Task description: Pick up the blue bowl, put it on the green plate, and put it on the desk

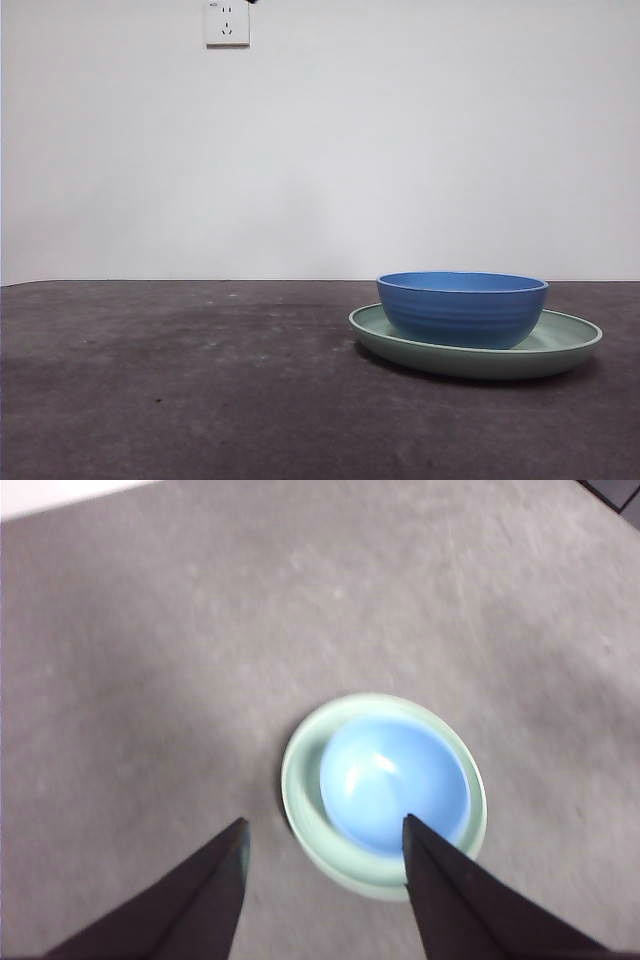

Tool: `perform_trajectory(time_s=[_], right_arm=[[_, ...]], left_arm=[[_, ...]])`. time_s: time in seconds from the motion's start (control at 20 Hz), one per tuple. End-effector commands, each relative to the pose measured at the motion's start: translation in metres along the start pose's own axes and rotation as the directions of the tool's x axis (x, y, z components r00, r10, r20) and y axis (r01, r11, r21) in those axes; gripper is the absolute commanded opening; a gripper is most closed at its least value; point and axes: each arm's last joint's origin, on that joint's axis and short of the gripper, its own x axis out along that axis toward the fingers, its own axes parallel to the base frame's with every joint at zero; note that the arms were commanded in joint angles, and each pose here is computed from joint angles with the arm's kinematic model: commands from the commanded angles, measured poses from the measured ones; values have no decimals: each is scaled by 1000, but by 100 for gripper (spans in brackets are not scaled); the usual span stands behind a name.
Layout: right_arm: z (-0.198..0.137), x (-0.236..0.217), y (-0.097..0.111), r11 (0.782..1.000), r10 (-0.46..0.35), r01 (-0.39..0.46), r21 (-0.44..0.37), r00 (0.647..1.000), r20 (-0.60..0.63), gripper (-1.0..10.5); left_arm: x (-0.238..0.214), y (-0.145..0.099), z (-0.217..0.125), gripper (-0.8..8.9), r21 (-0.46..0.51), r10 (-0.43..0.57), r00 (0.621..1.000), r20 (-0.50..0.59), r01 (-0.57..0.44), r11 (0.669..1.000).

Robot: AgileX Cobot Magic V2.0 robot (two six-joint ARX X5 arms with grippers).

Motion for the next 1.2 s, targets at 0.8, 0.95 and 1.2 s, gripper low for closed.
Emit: perform_trajectory(time_s=[0.8, 0.95, 1.2], right_arm=[[6, -3, 2, 1000, -1, 1, 0, 999, 32, 404], [6, -3, 2, 1000, -1, 1, 3, 999, 32, 404], [12, 1, -3, 989, -107, 101, 109, 993, 44, 404]], left_arm=[[-24, 2, -148, 250, 4, -304, 952, -23, 304, 953], [-24, 2, -148, 250, 3, -304, 952, -23, 304, 953], [-24, 2, -148, 250, -2, -304, 952, -23, 304, 953]])
